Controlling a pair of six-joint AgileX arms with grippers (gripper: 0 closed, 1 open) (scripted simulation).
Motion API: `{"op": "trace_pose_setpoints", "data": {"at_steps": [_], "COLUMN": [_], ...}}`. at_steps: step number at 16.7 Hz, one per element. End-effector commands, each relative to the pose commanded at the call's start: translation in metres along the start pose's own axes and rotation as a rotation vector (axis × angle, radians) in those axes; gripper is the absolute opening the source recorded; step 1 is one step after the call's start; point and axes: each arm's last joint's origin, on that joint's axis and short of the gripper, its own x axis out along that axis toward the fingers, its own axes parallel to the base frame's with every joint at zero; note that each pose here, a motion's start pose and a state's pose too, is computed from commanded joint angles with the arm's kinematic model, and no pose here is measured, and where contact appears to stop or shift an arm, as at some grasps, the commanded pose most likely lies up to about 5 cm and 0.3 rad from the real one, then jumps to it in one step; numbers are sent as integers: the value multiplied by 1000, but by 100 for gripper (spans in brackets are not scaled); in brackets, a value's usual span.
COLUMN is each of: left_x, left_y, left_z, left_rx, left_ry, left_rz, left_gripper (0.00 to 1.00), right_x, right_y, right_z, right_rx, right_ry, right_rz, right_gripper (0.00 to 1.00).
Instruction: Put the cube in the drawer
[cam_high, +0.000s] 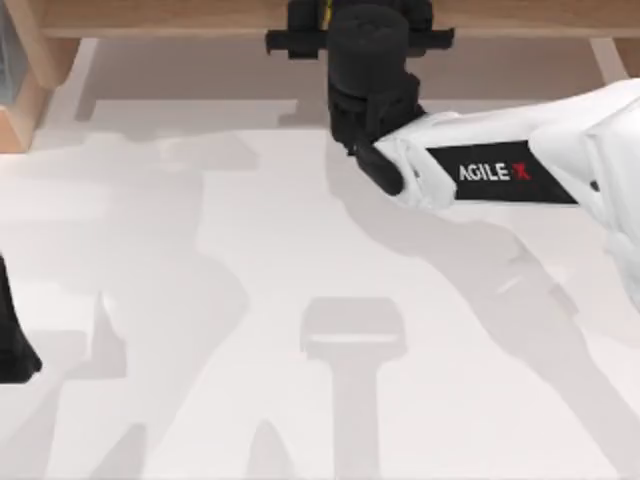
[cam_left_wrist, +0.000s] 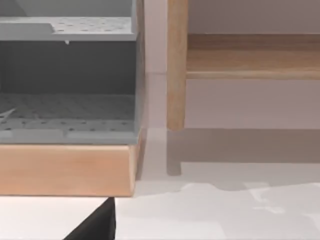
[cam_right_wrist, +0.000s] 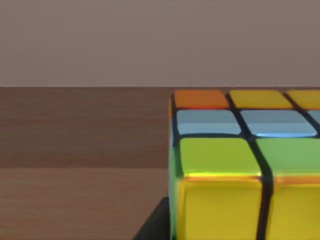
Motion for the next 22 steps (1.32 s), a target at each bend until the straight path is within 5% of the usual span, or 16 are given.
{"op": "trace_pose_setpoints", "data": {"at_steps": [2,22], "left_x": [0,0], "left_y": [0,0], "left_z": [0,0], "left_rx": [0,0], "left_ry": [0,0], "left_rz": [0,0], "left_gripper": [100,100], "right_x": [0,-18], "right_y": [0,-1], "right_z": [0,11], "right_rx": [0,-44], "right_ry": [0,22], "right_rz": [0,22], "right_gripper": [0,0]}}
